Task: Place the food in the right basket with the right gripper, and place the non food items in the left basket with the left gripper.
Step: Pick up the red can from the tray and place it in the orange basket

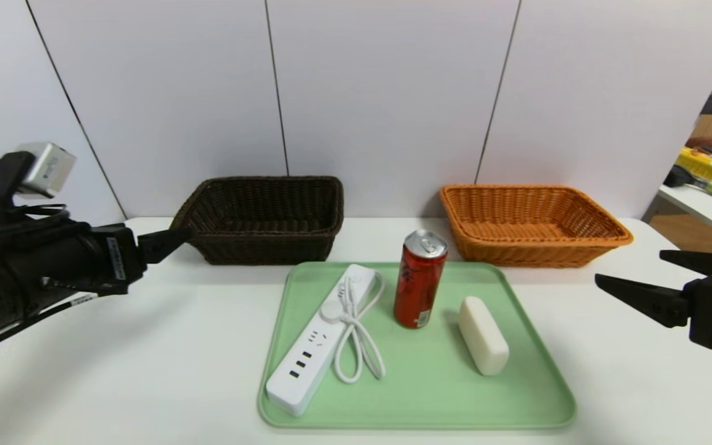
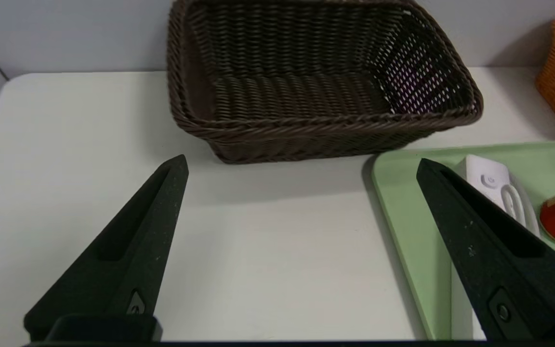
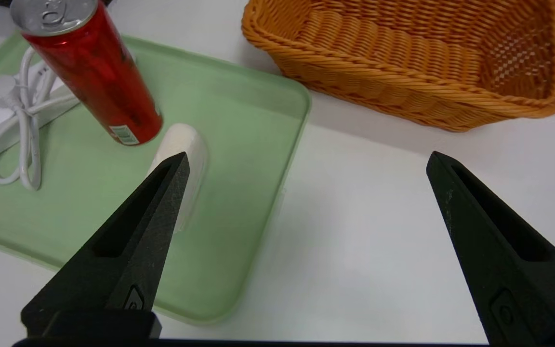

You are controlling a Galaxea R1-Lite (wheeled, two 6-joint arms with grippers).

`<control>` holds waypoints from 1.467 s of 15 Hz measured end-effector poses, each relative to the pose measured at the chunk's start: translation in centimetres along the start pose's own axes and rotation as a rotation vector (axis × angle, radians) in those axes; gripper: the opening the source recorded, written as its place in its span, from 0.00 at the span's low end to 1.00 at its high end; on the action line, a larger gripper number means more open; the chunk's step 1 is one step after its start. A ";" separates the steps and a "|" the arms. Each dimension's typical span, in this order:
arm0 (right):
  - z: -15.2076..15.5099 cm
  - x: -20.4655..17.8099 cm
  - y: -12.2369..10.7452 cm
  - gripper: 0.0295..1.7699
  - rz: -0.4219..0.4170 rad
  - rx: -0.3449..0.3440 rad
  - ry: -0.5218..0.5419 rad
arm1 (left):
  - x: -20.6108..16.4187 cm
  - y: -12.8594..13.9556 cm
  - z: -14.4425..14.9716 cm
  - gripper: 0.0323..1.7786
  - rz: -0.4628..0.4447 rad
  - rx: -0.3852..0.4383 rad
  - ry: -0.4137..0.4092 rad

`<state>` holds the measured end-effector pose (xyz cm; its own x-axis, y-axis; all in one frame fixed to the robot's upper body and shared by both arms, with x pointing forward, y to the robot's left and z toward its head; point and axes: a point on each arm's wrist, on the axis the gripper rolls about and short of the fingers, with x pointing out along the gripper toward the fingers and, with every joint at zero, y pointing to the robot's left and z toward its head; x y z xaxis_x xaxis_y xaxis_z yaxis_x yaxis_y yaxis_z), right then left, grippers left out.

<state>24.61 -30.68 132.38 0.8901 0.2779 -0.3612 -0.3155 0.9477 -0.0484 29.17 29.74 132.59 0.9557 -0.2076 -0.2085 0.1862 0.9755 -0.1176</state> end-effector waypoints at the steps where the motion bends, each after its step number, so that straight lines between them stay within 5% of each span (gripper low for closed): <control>1: -0.2 0.7 0.3 0.96 0.033 -0.008 0.003 | 0.5 -0.4 -0.3 0.95 -0.020 0.004 0.016; 10: -2.4 6.7 5.2 0.96 0.333 -0.092 -0.019 | 1.4 -1.5 -2.1 0.95 -0.072 0.013 0.097; 22: -3.1 14.7 9.0 0.96 0.412 -0.126 -0.097 | 2.3 -2.8 -3.1 0.95 -0.125 0.015 0.148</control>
<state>33.88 -18.58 123.72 0.7066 0.6475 -0.2854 -0.6826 0.7300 -0.0337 30.12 26.33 129.46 0.8810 -0.3348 -0.3342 0.3059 0.9421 -0.1373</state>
